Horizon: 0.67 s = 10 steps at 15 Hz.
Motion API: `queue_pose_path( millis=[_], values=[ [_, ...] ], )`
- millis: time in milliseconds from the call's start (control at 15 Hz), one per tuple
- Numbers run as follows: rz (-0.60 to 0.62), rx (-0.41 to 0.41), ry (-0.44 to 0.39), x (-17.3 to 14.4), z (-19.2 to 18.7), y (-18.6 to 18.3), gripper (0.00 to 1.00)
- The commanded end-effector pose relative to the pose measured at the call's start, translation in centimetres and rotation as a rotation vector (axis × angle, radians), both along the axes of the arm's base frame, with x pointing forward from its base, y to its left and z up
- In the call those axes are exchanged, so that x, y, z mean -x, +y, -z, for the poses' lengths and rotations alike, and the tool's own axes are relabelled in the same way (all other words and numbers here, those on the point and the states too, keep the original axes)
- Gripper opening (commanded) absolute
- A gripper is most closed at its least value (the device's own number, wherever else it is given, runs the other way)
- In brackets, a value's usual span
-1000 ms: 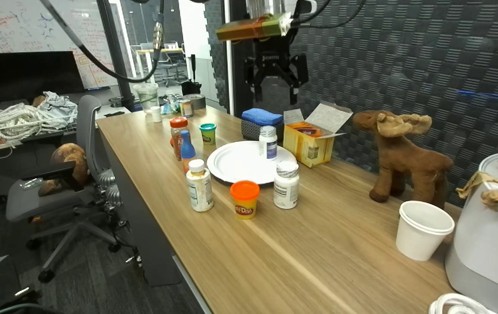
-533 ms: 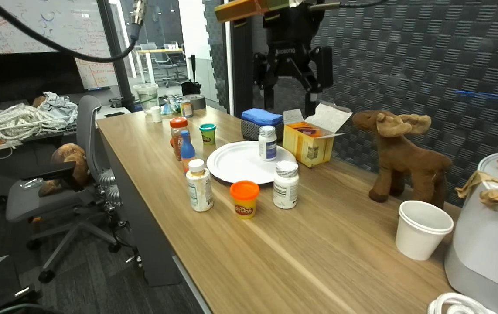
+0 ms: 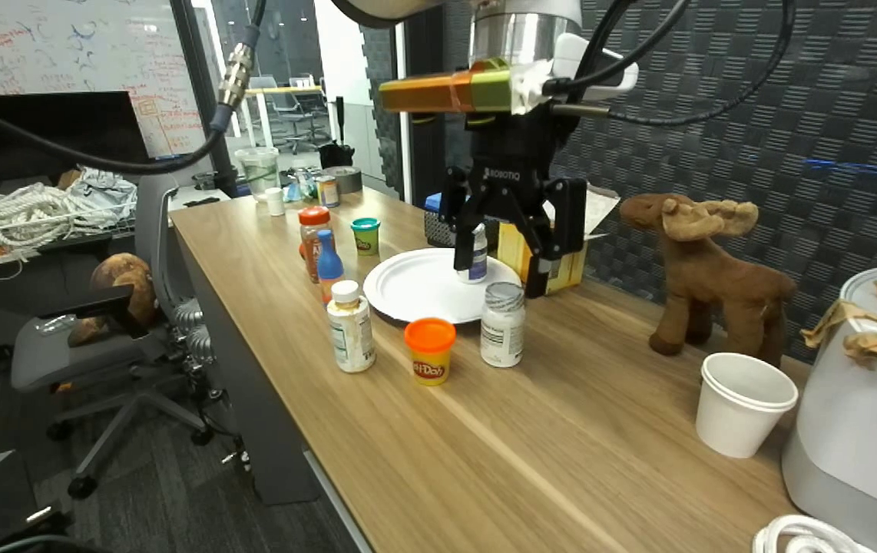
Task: Put the bottles and orange plushie surrounding the white plate on the white plate
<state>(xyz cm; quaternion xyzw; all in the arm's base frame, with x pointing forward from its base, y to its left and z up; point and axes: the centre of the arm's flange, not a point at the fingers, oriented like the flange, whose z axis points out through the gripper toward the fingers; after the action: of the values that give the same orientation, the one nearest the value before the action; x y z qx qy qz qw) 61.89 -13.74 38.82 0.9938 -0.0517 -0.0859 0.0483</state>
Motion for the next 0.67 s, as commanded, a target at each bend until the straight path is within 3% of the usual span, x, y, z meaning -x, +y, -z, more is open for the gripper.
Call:
queue_pose_path(
  millis=[0, 333, 400, 600],
  values=[
    [-0.032, -0.036, -0.024, -0.6, 0.7, 0.0, 1.0],
    [-0.037, -0.076, -0.048, -1.2, 1.7, 0.0, 1.0],
    [-0.037, -0.076, -0.054, -1.2, 1.9, -0.1, 0.82],
    [-0.042, -0.071, -0.073, -1.4, 1.9, -0.2, 0.56]
  ],
)
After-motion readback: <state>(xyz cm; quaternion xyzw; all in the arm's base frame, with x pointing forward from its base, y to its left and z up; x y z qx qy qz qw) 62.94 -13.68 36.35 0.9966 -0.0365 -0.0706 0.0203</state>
